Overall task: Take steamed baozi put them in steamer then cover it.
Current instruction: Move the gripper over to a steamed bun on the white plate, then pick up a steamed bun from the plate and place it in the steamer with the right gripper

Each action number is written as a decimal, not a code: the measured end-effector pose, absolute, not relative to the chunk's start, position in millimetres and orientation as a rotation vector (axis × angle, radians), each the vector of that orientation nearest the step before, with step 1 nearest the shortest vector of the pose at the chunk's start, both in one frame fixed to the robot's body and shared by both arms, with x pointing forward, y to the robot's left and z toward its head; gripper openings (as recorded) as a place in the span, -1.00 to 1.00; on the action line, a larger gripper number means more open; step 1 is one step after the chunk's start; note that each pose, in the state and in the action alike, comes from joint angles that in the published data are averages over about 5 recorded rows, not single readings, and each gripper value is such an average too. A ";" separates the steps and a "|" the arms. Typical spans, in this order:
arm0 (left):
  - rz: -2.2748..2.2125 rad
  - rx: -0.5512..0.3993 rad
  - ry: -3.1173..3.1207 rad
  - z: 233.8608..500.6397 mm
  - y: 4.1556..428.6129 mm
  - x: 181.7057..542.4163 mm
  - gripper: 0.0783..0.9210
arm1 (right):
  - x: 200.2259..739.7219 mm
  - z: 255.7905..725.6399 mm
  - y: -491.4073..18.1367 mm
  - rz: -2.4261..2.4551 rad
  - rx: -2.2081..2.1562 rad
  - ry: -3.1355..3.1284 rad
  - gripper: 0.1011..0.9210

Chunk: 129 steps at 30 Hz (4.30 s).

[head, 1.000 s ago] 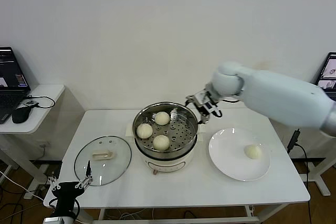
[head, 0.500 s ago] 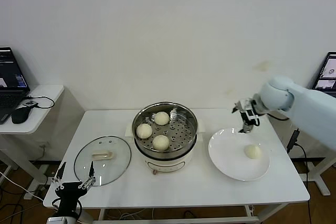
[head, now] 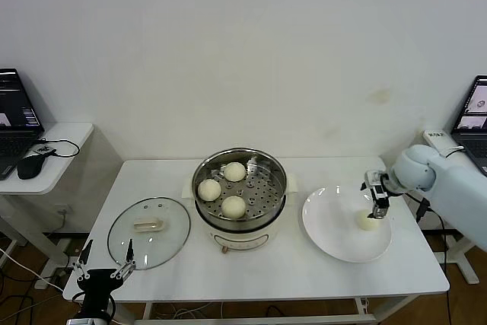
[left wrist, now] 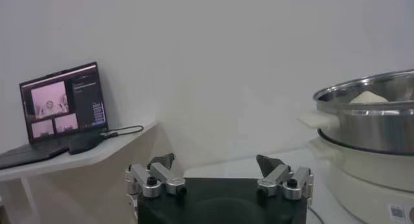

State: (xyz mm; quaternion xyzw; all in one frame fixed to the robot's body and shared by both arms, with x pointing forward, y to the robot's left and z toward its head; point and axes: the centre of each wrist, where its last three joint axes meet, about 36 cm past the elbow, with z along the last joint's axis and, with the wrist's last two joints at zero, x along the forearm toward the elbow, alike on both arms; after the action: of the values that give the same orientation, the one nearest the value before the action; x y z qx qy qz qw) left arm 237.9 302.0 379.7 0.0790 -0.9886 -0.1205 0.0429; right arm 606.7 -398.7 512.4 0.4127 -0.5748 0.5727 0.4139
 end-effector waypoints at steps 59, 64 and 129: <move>-0.362 0.239 -3.040 382.7 298.8 241.3 0.77 | 635.1 580.4 -356.6 1.478 1.030 -1.556 -0.11; -0.361 0.234 -3.045 384.0 297.8 242.0 0.77 | 638.7 626.7 -318.6 1.511 1.080 -1.615 -0.09; -0.340 0.284 -3.053 384.8 305.0 245.8 0.77 | 648.3 620.7 -118.2 1.396 1.241 -1.723 0.75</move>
State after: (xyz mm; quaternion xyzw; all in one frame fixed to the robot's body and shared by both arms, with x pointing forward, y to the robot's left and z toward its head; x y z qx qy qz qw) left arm 245.8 305.0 384.8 0.0919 -0.9892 -0.1102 0.0284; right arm 648.3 -118.2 620.7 0.4666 -0.6477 0.5248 0.2956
